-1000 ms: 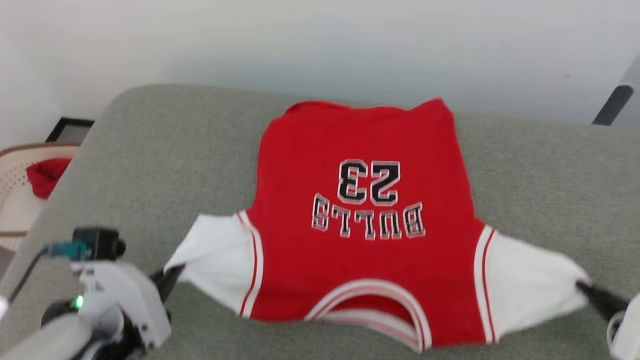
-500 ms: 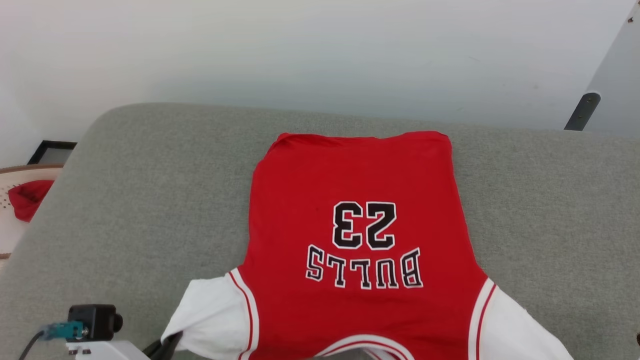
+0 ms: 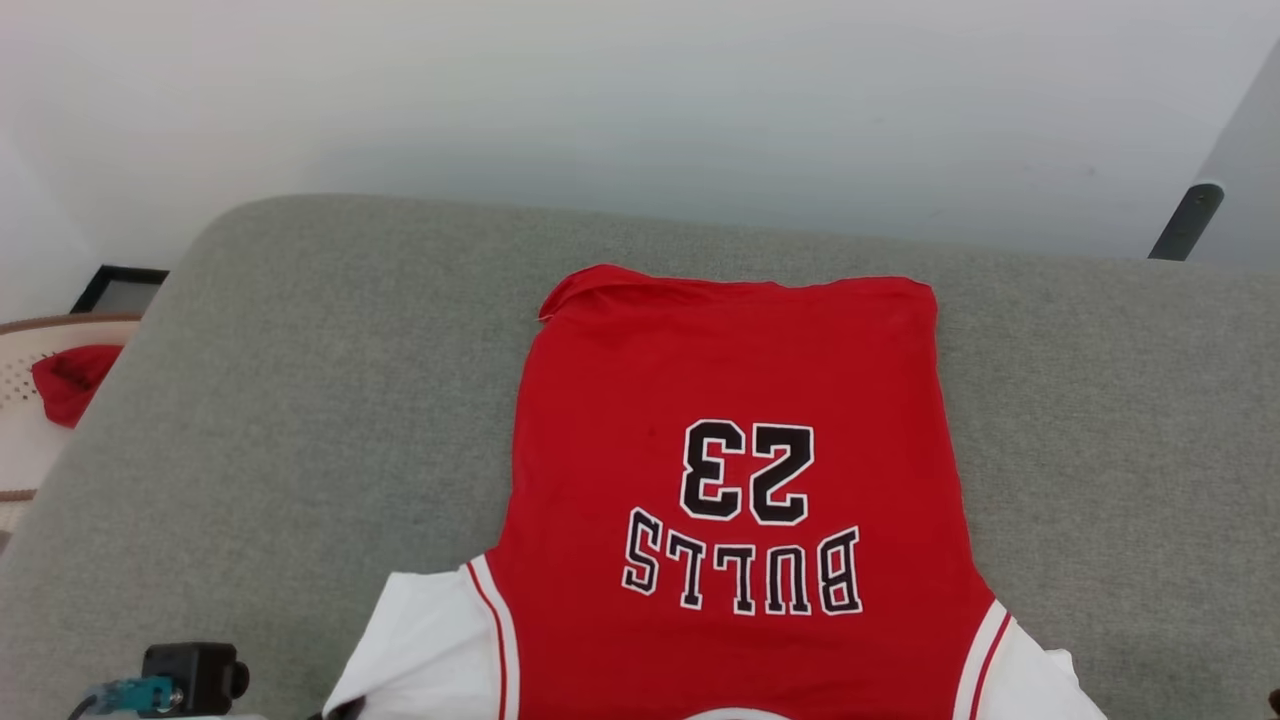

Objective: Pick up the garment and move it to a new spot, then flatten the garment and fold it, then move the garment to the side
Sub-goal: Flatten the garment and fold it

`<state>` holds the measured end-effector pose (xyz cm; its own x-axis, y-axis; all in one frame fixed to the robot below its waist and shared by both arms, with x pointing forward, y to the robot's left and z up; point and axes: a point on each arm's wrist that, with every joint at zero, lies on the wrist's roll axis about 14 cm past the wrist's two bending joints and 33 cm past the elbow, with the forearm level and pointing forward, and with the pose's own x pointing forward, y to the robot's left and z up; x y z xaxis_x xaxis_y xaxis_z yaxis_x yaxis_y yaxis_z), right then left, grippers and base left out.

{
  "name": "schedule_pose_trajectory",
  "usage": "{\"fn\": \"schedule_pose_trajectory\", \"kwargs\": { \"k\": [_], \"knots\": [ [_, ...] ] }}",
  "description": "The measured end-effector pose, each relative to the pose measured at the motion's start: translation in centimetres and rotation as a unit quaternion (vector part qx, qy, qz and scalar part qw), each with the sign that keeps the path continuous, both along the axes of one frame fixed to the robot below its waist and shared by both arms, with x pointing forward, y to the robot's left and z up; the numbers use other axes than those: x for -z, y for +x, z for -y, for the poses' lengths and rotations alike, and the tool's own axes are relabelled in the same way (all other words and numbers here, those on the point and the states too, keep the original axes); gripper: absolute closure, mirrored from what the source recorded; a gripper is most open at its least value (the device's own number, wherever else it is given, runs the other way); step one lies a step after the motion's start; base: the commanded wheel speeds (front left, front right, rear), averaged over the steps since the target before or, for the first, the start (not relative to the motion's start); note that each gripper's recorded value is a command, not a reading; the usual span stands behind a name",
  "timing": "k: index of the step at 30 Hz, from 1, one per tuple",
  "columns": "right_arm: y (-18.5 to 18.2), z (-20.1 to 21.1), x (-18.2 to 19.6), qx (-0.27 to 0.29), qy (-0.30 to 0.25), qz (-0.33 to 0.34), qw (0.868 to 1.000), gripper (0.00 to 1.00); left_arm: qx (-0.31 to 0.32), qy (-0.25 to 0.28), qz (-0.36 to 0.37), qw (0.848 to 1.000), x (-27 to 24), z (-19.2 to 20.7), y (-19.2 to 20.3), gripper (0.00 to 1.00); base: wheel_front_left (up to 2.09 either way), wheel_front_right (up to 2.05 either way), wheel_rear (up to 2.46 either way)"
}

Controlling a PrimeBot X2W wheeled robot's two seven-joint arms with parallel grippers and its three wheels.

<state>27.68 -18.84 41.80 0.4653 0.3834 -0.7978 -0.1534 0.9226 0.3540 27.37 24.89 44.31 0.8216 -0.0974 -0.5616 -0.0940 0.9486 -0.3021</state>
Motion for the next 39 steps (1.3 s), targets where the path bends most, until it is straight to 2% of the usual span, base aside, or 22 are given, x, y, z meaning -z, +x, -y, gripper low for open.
{"fn": "schedule_pose_trajectory", "kwargs": {
  "k": [5,7,8,11,17,21,25,29,34,39],
  "knots": [
    [0.1,-0.2,0.7,-0.011,-0.01,-0.009,1.0,0.99,-0.005,-0.005,-0.007,1.0,0.6,0.1,-0.1,1.0,0.0,0.0,0.0],
    [0.6,-0.1,0.6,-0.013,-0.014,-0.001,1.0,0.29,-0.007,-0.006,-0.011,1.0,0.9,0.1,-0.2,1.0,0.0,0.0,0.0],
    [1.1,-0.2,0.5,-0.021,-0.023,0.005,0.999,0.0,-0.008,-0.011,-0.011,1.0,1.0,0.3,-0.2,1.0,0.0,0.0,0.0],
    [1.4,-0.3,0.5,-0.027,-0.025,0.007,0.999,0.0,-0.009,-0.013,-0.012,1.0,1.2,0.4,-0.2,1.0,0.0,0.0,0.0],
    [4.7,-1.3,-2.4,-0.058,-0.034,0.065,0.996,0.0,-0.01,-0.013,-0.005,1.0,1.2,0.6,0.2,1.0,0.0,0.0,0.0],
    [8.8,-2.4,-5.5,-0.069,-0.039,0.136,0.988,0.0,-0.01,-0.015,0.0,1.0,1.3,0.9,0.8,1.0,0.0,0.0,0.0],
    [14.2,-3.3,-8.7,-0.063,-0.053,0.221,0.972,0.0,-0.004,-0.018,0.008,1.0,1.1,1.4,1.8,1.0,0.0,0.0,0.0],
    [19.2,-5.0,-10.4,-0.058,-0.053,0.271,0.959,0.0,0.005,-0.021,0.017,1.0,1.0,2.1,2.7,1.0,0.0,0.0,0.0],
    [24.9,-6.6,-11.1,-0.057,-0.062,0.304,0.949,0.0,0.013,-0.025,0.021,0.999,1.1,2.7,3.8,1.0,0.0,0.0,0.0],
    [29.0,-7.6,-8.9,-0.061,-0.081,0.274,0.956,0.0,0.015,-0.027,0.022,0.999,1.5,2.9,4.5,1.0,0.0,0.0,0.0]
  ]
}}
